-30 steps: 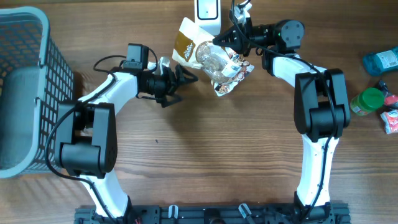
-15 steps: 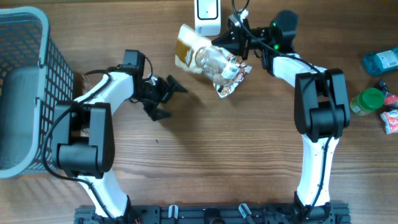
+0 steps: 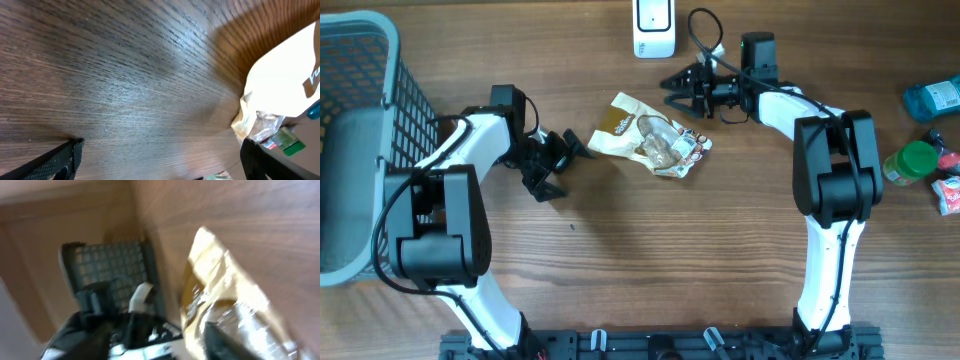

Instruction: Scan the item barcode

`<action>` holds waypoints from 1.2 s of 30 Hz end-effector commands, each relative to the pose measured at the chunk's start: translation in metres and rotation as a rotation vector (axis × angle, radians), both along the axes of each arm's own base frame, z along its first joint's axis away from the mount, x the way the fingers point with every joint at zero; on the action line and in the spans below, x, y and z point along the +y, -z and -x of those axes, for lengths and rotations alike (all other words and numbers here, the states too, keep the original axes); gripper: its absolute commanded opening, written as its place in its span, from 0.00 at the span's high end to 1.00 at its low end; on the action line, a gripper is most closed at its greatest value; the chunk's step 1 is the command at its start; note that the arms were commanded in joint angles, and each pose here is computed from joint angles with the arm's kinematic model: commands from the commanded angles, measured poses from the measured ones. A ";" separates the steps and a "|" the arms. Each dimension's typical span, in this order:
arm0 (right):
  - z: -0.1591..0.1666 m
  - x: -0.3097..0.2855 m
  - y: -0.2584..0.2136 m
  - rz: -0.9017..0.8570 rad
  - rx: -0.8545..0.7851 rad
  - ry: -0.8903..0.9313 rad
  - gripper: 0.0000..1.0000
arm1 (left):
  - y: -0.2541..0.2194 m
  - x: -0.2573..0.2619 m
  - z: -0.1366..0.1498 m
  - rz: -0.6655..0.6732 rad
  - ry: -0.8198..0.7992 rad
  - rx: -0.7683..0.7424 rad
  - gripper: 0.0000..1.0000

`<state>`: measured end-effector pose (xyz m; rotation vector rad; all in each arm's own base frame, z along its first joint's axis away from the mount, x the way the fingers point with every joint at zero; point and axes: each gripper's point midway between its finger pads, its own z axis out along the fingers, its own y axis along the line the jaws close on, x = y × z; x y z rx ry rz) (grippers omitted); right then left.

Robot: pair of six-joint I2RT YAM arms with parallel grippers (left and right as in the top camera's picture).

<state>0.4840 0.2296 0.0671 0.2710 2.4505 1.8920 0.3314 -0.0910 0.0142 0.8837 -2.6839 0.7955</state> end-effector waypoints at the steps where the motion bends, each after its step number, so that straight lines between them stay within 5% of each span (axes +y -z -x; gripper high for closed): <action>1: -0.015 -0.015 0.024 0.181 -0.185 0.047 0.03 | 0.023 0.025 0.010 -0.135 0.079 0.000 0.00; 8: -0.004 -0.067 0.073 0.462 -0.235 0.013 0.00 | 0.017 0.013 0.009 -0.061 0.067 0.002 0.00; 13: 0.011 -0.120 0.109 0.704 -0.101 0.045 0.01 | 0.009 -0.016 -0.019 0.023 -0.019 -0.066 0.00; 21: 0.057 -0.111 0.116 0.706 0.075 -0.057 0.09 | 0.004 -0.063 -0.073 -0.029 -0.144 -0.240 0.00; 28: 0.078 -0.109 0.117 0.707 0.188 -0.080 0.19 | 0.035 -0.073 -0.061 -0.041 -0.197 -0.123 0.02; 36: 0.083 -0.109 0.117 0.707 0.226 -0.077 0.23 | 0.067 -0.109 -0.060 0.197 -0.163 -0.047 0.18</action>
